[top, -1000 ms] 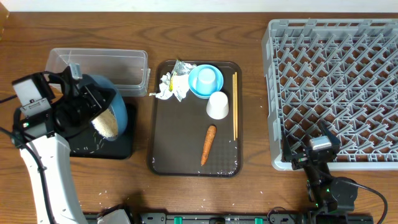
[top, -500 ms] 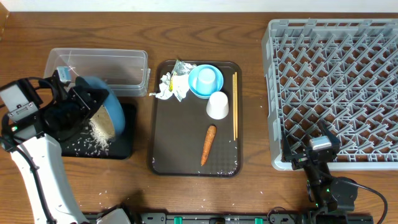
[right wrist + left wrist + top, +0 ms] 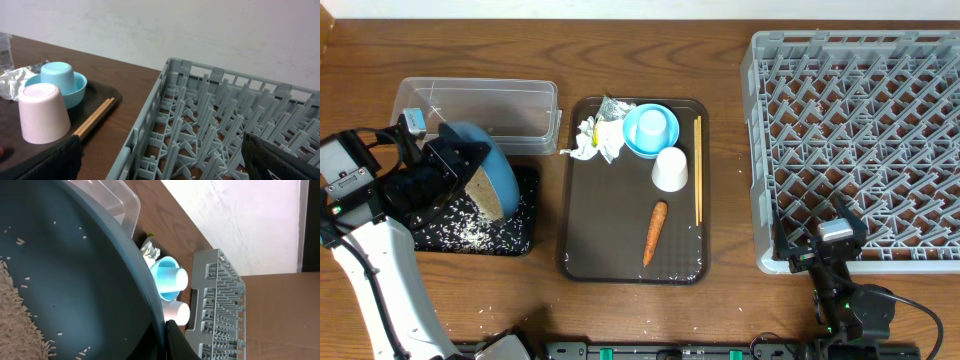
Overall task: Sort waste into correct bins and load items into the dishwasher rack
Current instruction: 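Tilt the blue plate to pour rice onto the black tray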
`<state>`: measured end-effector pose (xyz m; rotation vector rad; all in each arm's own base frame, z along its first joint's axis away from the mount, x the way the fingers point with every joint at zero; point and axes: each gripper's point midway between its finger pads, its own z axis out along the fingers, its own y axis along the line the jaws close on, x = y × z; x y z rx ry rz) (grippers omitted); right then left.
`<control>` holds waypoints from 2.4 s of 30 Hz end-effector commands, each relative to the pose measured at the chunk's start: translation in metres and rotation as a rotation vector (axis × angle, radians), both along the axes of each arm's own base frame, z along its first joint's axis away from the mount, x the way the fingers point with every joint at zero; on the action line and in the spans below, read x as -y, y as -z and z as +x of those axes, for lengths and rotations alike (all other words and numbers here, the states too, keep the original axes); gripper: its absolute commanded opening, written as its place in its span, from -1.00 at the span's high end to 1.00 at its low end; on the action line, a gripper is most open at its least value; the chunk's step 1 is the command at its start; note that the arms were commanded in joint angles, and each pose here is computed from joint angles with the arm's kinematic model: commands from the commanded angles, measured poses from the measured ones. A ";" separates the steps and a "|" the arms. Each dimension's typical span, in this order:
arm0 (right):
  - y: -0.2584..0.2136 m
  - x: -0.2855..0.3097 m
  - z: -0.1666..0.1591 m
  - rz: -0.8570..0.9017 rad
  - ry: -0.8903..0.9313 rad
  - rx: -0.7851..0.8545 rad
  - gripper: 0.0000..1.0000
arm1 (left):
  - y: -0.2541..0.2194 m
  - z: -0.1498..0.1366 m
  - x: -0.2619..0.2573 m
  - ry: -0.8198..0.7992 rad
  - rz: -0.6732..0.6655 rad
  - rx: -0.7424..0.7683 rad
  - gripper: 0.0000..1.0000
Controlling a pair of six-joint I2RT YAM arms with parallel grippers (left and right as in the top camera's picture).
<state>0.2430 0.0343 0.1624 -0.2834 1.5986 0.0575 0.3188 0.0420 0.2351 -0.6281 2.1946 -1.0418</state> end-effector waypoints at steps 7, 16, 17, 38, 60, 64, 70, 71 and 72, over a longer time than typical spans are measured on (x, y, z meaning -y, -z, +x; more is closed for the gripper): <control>0.000 0.003 0.000 -0.011 0.014 0.003 -0.99 | -0.018 0.005 -0.004 0.044 -0.117 0.104 0.88; 0.000 0.003 0.000 -0.011 0.014 0.003 -0.98 | -0.018 0.005 -0.029 0.031 -0.326 0.141 0.88; 0.000 0.003 0.000 -0.011 0.014 0.003 -0.99 | -0.018 0.004 -0.034 0.020 -0.339 0.143 0.88; 0.000 0.003 0.000 -0.011 0.014 0.003 -0.98 | -0.025 -0.022 -0.080 -0.130 -0.537 0.170 0.88; 0.000 0.003 0.000 -0.011 0.014 0.003 -0.99 | -0.016 -0.029 -0.082 -0.143 -0.510 0.178 0.88; 0.000 0.003 0.000 -0.011 0.014 0.003 -0.98 | -0.015 -0.029 -0.082 -0.138 -0.486 0.188 0.88; 0.000 0.003 0.000 -0.011 0.014 0.003 -0.98 | -0.016 -0.036 -0.073 -0.118 -0.444 0.211 0.88; 0.000 0.003 0.000 -0.011 0.014 0.003 -0.98 | -0.012 -0.038 -0.071 -0.146 -0.498 0.142 0.87; 0.000 0.003 0.000 -0.011 0.014 0.003 -0.98 | -0.014 -0.040 -0.068 -0.152 -0.536 0.129 0.88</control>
